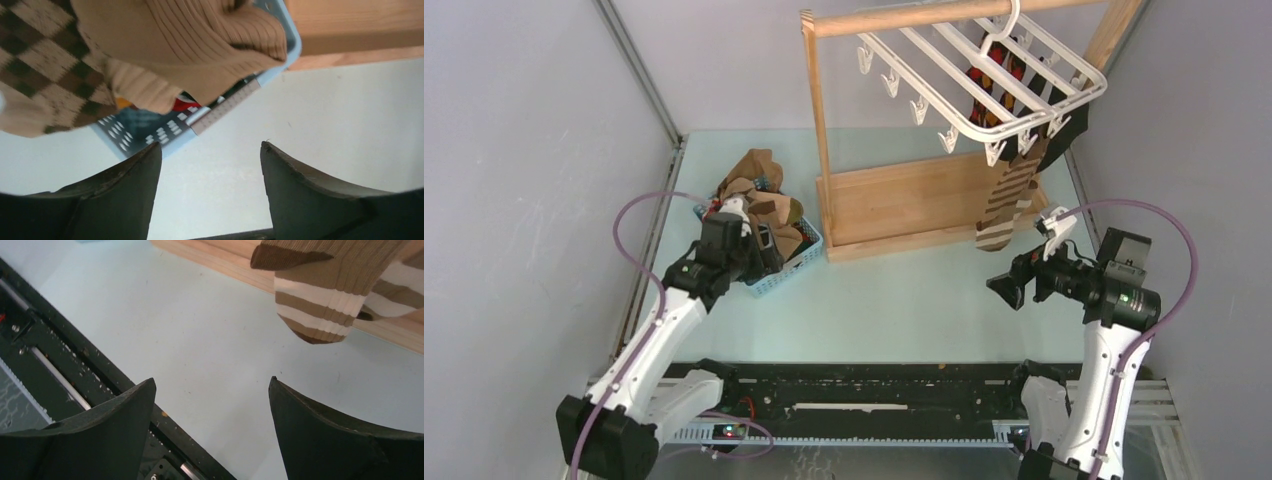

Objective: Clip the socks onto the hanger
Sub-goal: Pick up the sock from the bin.

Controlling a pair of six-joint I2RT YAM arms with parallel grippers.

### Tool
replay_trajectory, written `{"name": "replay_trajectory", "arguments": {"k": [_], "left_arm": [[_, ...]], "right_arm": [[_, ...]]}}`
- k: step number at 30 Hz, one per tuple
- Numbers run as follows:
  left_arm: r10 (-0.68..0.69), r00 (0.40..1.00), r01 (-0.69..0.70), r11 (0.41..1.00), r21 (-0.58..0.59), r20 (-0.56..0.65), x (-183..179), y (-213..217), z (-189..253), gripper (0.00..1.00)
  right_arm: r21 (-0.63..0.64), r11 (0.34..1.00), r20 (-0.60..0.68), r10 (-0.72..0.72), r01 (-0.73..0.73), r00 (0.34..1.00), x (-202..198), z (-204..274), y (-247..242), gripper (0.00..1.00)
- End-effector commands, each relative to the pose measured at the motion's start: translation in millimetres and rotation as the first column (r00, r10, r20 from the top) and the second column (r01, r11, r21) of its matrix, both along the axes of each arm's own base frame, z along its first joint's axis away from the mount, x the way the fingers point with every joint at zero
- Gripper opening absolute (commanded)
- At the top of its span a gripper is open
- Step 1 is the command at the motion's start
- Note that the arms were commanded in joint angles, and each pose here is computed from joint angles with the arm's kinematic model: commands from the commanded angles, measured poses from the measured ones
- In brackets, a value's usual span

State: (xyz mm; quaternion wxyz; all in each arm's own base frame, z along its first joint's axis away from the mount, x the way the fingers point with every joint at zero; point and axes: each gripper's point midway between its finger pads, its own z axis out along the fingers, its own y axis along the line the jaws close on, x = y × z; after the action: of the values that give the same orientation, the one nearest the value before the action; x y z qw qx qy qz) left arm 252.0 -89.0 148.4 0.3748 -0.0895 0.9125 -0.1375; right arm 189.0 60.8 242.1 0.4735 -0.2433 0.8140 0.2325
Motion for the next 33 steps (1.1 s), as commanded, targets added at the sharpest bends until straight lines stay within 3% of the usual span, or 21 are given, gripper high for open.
{"name": "replay_trajectory", "arguments": {"k": [1, 6, 11, 16, 23, 33], "left_arm": [[0.071, 0.993, -0.082, 0.989, 0.121, 0.094, 33, 28, 47, 0.73], [0.262, 0.961, -0.258, 0.965, -0.052, 0.089, 63, 38, 78, 0.73], [0.473, 0.88, -0.463, 0.871, -0.165, 0.029, 77, 48, 90, 0.71], [0.564, 0.825, -0.565, 0.815, -0.128, -0.043, 87, 56, 83, 0.62], [0.578, 0.803, -0.593, 0.799, -0.103, -0.145, 99, 49, 47, 0.65], [0.594, 0.785, -0.612, 0.788, -0.067, -0.179, 116, 48, 20, 0.63]], "right_arm": [[-0.075, 0.993, 0.035, 0.096, -0.093, 0.995, -1, 0, 6, 0.91], [-0.105, 0.984, 0.038, 0.151, -0.147, 0.988, -1, -3, 13, 0.91], [-0.097, 0.981, 0.05, 0.173, -0.168, 0.984, 3, 0, 18, 0.91], [-0.08, 0.978, 0.048, 0.197, -0.193, 0.979, 7, 1, 24, 0.91], [-0.052, 0.977, 0.03, 0.21, -0.208, 0.977, 14, -2, 28, 0.91], [-0.045, 0.975, 0.026, 0.217, -0.216, 0.976, 13, -4, 31, 0.91]]}}
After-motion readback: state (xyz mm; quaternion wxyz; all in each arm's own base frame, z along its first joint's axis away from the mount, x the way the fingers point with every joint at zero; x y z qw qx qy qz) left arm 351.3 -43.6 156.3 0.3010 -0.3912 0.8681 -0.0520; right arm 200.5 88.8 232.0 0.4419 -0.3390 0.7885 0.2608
